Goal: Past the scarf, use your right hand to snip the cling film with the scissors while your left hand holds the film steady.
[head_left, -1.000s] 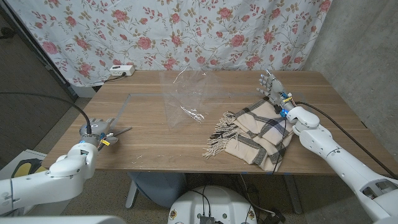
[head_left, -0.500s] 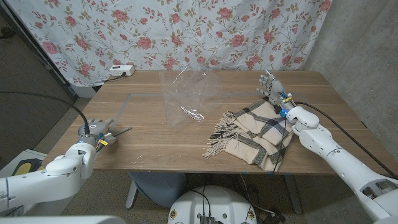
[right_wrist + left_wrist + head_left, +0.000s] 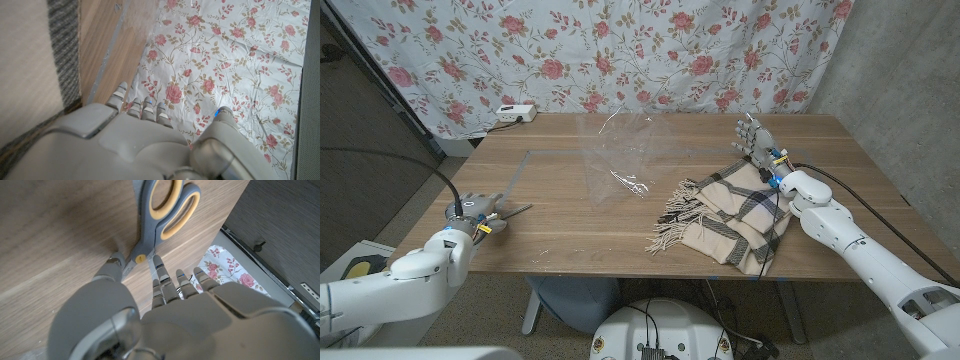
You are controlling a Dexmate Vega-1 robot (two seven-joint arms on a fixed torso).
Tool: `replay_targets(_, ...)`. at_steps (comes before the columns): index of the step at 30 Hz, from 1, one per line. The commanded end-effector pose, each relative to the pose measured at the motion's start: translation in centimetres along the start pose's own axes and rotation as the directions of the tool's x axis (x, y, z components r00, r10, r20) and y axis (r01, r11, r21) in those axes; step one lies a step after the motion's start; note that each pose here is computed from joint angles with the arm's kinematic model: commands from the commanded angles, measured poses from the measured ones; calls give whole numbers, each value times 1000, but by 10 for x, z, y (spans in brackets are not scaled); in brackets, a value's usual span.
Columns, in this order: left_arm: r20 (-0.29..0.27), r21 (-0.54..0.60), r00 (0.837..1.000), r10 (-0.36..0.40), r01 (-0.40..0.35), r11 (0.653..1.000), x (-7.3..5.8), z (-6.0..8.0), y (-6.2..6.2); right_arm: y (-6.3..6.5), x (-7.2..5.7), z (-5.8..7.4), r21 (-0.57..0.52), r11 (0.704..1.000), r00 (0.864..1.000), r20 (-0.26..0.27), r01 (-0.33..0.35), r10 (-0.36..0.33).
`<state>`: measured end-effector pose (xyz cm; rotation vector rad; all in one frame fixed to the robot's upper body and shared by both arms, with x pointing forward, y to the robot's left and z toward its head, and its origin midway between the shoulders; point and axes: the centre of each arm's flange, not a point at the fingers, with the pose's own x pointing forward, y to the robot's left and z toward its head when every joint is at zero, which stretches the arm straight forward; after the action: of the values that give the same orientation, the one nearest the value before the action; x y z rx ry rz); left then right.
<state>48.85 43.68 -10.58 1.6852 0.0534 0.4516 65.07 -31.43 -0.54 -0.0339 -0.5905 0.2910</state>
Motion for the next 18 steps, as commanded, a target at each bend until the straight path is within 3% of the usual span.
replay_targets(1, 8, -33, 1000, -21, 21, 999, 2, -4, -3, 2, 1, -1, 2, 1000, 1000, -6, 3, -3)
replay_targets(18, 23, -72, 999, -26, 27, 997, -3, -7, -7, 4, 1, 0, 5, 1000, 1000, -10, 1, -1)
